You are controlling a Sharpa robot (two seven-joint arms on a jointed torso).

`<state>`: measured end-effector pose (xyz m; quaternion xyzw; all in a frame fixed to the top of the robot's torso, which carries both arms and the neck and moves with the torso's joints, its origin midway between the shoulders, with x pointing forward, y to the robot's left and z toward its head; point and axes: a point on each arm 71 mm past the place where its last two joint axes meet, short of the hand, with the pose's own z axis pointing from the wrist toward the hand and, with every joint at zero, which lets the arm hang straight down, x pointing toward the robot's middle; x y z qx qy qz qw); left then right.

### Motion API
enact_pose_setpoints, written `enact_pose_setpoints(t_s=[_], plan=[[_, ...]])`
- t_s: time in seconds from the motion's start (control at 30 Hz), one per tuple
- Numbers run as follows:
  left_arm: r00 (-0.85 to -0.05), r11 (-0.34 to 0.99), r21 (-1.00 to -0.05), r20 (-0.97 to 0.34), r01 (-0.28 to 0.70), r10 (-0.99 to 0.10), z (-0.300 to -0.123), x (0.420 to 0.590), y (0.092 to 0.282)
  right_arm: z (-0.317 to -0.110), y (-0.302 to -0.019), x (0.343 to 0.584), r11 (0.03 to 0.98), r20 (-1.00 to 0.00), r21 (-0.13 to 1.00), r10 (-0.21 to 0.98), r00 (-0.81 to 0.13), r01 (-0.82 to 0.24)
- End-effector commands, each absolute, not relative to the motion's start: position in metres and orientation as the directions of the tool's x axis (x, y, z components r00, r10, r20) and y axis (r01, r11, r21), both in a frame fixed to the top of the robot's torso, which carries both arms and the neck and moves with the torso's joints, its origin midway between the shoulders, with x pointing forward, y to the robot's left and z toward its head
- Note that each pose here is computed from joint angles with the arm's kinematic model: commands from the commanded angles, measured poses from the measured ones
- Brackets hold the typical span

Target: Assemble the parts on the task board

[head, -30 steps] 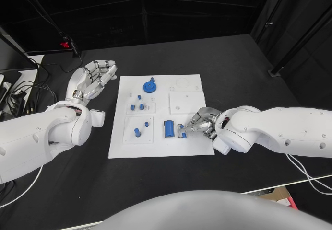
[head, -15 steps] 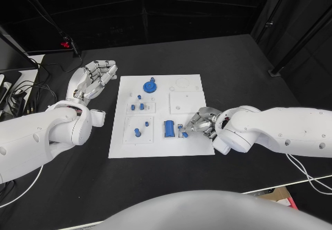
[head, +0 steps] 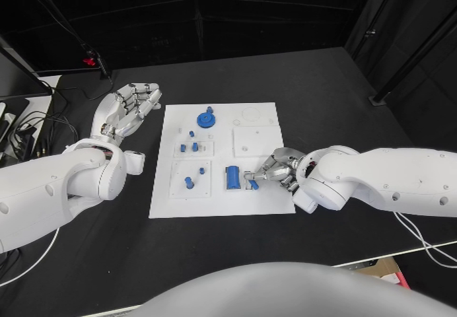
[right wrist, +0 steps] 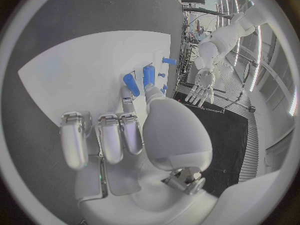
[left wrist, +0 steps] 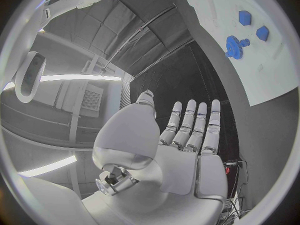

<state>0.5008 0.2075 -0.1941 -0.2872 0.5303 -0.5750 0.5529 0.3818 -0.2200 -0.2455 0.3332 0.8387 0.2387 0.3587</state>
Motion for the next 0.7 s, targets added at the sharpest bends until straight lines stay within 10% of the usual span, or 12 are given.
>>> enact_pose_setpoints(t_s=[0.03, 0.7], plan=[[-0.233, 0.161, -0.923, -0.252, 0.350, -0.939, -0.1919, 0.5006, 0.2061, -0.2461, -0.2186, 0.3802, 0.670, -0.437, 0.635, 0.721, -0.538, 0.384], [-0.235, 0.160, -0.924, -0.251, 0.348, -0.939, -0.1921, 0.5007, 0.2062, -0.2456, -0.2208, 0.3804, 0.675, -0.447, 0.632, 0.719, -0.532, 0.381]])
